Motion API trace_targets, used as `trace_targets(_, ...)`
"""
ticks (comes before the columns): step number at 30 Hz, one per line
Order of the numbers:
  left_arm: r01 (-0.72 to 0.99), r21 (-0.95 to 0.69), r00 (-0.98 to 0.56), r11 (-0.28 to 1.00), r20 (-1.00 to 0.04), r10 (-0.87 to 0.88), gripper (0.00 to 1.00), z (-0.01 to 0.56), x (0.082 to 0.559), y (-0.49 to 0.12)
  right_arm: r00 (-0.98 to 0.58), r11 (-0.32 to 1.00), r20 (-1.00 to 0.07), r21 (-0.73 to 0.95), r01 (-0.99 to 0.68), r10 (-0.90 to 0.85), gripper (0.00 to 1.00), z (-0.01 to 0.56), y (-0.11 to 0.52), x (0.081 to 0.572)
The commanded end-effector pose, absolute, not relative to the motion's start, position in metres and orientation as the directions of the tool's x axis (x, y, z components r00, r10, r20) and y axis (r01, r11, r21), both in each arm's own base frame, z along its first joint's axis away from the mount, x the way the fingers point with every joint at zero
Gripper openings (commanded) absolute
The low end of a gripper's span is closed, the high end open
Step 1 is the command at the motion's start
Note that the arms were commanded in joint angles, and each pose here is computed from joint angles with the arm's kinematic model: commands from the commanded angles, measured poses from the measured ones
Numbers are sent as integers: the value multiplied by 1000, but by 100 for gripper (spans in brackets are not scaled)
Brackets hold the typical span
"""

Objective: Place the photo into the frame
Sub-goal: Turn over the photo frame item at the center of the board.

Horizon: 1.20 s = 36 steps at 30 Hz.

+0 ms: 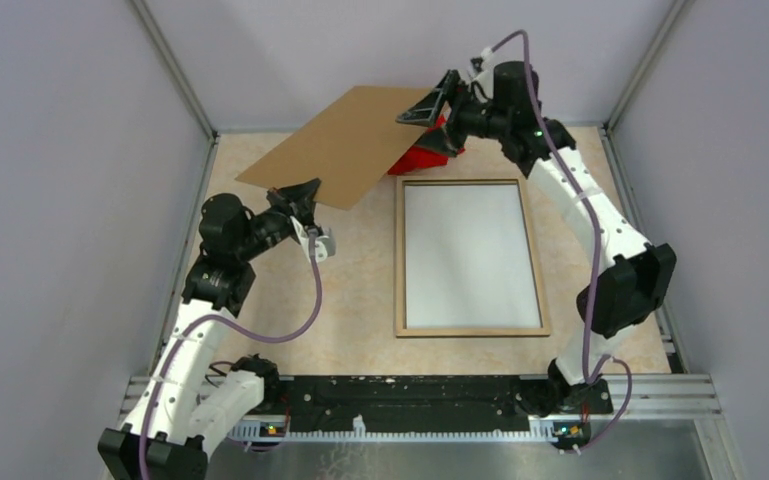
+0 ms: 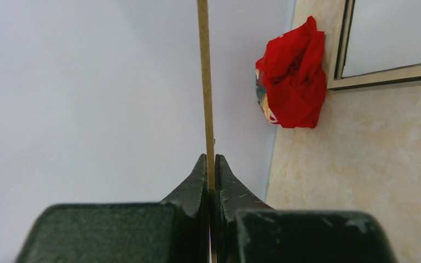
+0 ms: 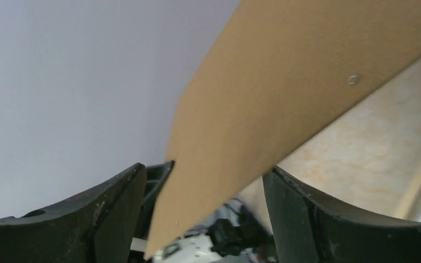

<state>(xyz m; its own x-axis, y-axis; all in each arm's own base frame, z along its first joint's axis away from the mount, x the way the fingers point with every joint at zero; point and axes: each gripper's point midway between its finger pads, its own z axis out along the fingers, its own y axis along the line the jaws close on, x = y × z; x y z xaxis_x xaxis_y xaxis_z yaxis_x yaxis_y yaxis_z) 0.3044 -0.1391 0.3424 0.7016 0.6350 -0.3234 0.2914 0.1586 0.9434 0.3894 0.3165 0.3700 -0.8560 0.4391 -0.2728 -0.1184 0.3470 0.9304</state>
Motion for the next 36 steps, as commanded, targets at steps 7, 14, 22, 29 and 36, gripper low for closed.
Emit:
trace_targets(7, 312, 944, 749, 104, -312, 585, 0, 367, 280, -147, -264, 692, -949, 73, -719, -174, 80, 412, 216, 344)
trace_targets(14, 442, 891, 710, 105, -419, 566, 0, 373, 268, -149, 162, 381, -822, -416, -826, -547, 82, 371, 252, 276)
trace_targets(22, 435, 900, 753, 8, -369, 544, 0, 375, 242, -150, 272, 266, -795, -469, -842, -542, 88, 361, 269, 258)
trace_targets(29, 458, 889, 766, -14, -386, 514, 0, 388, 226, -153, 321, 240, -785, -502, -831, -530, 81, 345, 291, 263)
trace_targets(36, 443, 896, 772, -23, -367, 519, 0, 396, 224, -151, 354, 177, -800, -486, -856, -484, 77, 338, 318, 247)
